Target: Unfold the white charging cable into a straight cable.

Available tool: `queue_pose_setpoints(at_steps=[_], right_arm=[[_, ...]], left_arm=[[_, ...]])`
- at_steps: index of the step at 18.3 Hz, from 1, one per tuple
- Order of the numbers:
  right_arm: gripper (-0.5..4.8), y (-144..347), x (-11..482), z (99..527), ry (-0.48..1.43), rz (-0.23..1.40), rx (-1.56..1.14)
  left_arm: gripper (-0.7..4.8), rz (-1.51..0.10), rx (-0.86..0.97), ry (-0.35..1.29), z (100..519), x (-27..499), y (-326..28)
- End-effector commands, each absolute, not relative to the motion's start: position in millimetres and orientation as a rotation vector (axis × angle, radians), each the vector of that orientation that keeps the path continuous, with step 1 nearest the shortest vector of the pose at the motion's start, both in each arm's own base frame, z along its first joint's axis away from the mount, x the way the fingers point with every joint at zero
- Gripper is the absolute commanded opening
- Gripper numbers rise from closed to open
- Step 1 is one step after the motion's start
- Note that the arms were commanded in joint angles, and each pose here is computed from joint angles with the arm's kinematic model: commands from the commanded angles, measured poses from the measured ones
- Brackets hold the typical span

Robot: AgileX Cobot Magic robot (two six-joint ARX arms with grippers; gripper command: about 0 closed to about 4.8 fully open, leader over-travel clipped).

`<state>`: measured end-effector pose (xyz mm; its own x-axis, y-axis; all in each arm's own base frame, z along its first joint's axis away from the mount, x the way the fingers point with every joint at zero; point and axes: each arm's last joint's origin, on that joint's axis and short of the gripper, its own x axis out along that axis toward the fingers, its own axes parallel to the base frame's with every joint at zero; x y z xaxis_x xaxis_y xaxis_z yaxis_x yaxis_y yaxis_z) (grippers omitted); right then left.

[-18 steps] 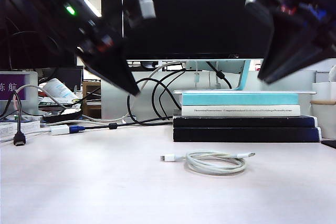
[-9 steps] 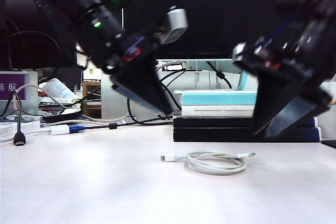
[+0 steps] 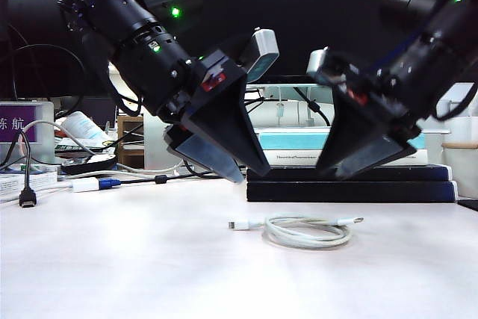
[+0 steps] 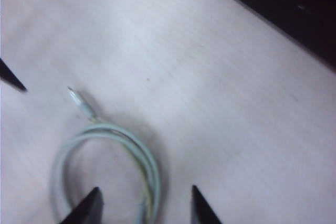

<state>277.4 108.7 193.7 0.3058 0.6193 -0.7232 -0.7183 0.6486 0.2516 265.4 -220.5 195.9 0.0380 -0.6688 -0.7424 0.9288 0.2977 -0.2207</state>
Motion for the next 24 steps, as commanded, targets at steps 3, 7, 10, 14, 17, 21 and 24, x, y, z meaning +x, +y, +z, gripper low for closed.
queue_pose_setpoints(at_steps=[3, 7, 10, 14, 17, 21, 24], right_arm=[[2.74, 113, 287, 181, 0.851, 0.960, -0.173], [2.74, 117, 290, 171, 0.841, 1.007, -0.191], [2.74, 116, 294, 167, 0.846, 0.952, -0.226], [2.74, 116, 296, 168, 0.839, 0.909, -0.255], [2.74, 117, 297, 170, 0.825, 0.909, -0.257], [2.74, 118, 300, 175, 0.804, 0.908, -0.261], [2.74, 119, 304, 181, 0.778, 0.898, -0.268]], left_arm=[[3.76, -1.207, 0.129, 0.969, 194, 271, -229], [3.73, -1.098, 0.008, 1.050, 184, 276, -234], [3.72, -1.063, 0.008, 1.124, 169, 271, -243], [3.71, -0.984, 0.190, 1.109, 158, 256, -261], [3.57, -0.868, 0.180, 1.142, 144, 258, -264], [3.30, -0.762, 0.113, 1.142, 142, 262, -266], [2.30, -0.708, 0.111, 1.135, 139, 264, -266]])
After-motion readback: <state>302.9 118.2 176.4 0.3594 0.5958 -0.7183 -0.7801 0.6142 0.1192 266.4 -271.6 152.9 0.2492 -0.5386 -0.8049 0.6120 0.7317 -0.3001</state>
